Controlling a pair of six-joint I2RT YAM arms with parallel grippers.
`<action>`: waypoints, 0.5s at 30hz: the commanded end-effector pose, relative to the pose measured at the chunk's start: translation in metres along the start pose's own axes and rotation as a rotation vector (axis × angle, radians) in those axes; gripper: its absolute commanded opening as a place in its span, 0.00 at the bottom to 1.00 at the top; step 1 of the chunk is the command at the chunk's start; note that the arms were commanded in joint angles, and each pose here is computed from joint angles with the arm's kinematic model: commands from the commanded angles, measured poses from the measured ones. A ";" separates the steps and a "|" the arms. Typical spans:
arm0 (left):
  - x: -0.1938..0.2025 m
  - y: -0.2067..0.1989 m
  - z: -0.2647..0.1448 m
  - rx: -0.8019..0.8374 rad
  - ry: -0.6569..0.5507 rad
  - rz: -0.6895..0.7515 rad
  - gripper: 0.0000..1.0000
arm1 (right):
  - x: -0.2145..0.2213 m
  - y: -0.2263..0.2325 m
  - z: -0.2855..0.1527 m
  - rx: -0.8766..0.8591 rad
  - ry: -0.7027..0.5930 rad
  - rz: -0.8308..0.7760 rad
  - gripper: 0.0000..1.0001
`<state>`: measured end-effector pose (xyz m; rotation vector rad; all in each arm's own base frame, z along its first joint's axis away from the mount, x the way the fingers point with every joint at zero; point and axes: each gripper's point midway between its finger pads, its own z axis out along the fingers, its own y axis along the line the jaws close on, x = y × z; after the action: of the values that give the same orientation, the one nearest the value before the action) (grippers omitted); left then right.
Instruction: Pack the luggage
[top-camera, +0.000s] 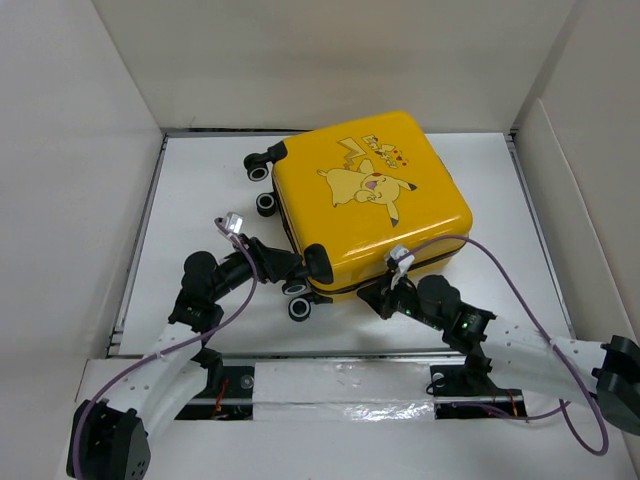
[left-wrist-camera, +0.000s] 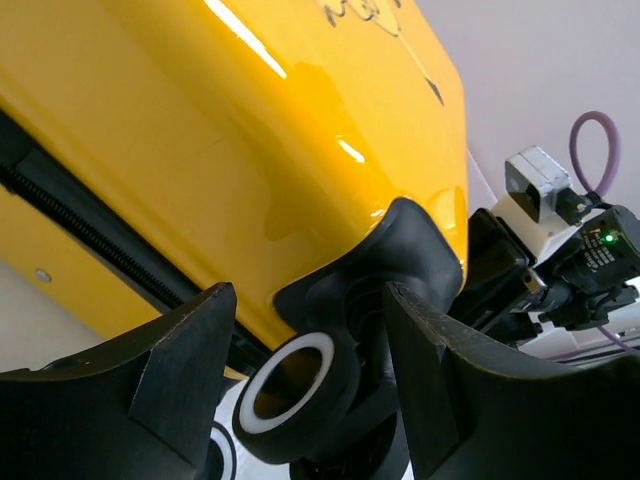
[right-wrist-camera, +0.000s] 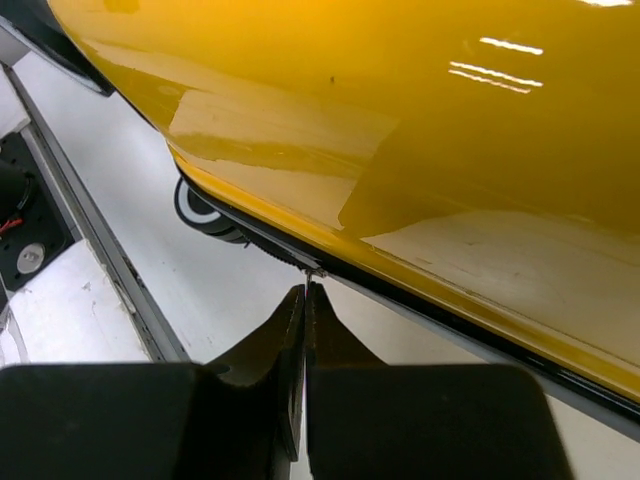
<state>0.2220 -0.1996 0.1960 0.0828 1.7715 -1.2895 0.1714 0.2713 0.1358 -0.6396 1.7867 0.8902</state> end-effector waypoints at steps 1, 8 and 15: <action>-0.016 -0.026 -0.002 0.107 -0.054 0.079 0.58 | -0.004 0.002 0.001 0.017 -0.019 0.020 0.10; -0.020 -0.035 -0.002 0.145 -0.063 0.098 0.59 | -0.001 0.003 0.011 0.008 0.009 0.006 0.40; -0.029 -0.020 -0.002 0.063 -0.127 0.133 0.59 | -0.007 -0.003 0.025 0.047 -0.017 -0.005 0.45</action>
<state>0.2217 -0.1989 0.2167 0.1271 1.6727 -1.2836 0.1767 0.2776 0.1099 -0.6518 1.8686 0.8362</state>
